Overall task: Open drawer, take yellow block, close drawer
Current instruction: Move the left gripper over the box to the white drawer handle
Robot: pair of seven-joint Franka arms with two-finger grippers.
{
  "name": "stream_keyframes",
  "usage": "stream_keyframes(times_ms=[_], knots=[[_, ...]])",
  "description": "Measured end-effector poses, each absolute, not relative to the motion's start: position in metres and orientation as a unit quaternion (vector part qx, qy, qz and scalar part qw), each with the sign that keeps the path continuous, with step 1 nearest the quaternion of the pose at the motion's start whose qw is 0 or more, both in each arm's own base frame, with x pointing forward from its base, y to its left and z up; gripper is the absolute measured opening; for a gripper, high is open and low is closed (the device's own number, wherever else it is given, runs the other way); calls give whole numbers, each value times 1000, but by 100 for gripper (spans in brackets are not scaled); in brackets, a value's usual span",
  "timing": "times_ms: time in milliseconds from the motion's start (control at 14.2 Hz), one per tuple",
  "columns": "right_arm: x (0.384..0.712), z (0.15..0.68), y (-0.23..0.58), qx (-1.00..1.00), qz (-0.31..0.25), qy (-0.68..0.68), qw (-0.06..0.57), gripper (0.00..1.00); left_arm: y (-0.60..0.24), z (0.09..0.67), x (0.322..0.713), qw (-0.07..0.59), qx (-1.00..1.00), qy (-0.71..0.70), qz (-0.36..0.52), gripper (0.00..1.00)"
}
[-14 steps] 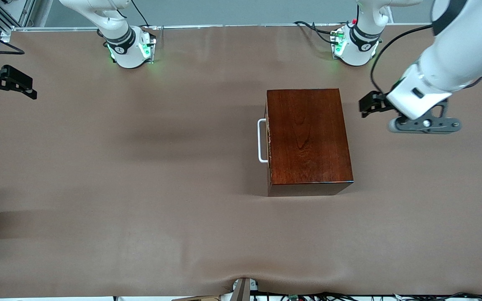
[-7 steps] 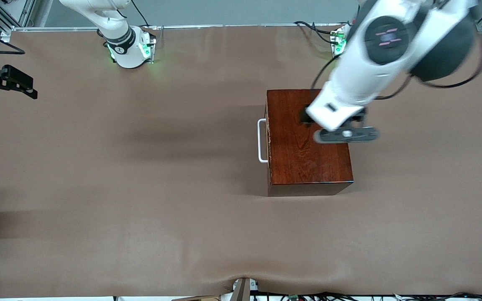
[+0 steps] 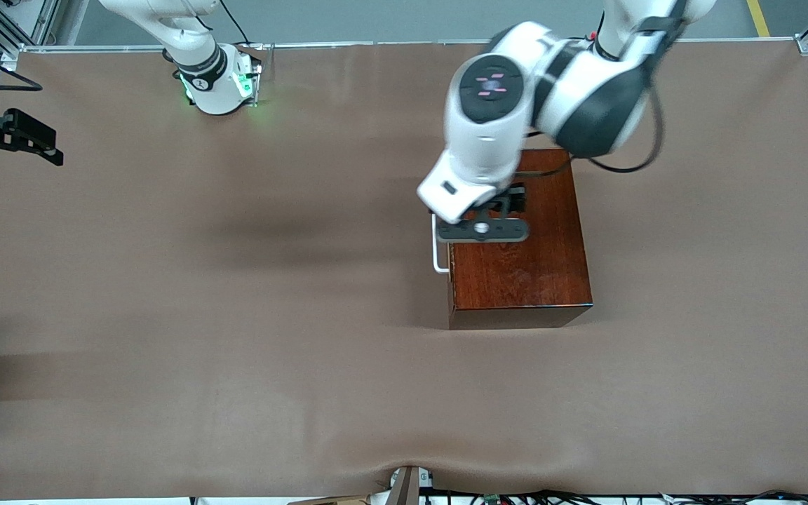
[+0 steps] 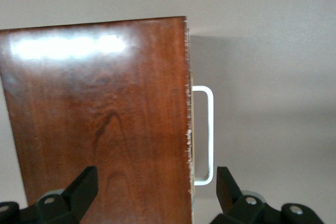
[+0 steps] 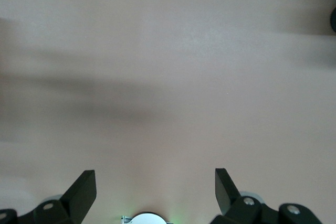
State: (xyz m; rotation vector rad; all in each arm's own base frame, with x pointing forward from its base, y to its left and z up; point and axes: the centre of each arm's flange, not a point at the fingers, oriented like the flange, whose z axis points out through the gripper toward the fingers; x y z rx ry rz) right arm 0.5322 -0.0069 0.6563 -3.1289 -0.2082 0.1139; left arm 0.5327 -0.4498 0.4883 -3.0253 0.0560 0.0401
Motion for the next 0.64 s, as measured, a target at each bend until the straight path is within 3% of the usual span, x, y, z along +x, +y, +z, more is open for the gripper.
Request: stream_keyframes(times_ms=[282, 635], knots=[[532, 656, -7, -997, 36, -66, 2, 100, -526, 443, 496, 106, -994, 29, -24, 100], [533, 654, -7, -997, 38, -66, 2, 100, -543, 405, 496, 115, -993, 20, -28, 100]])
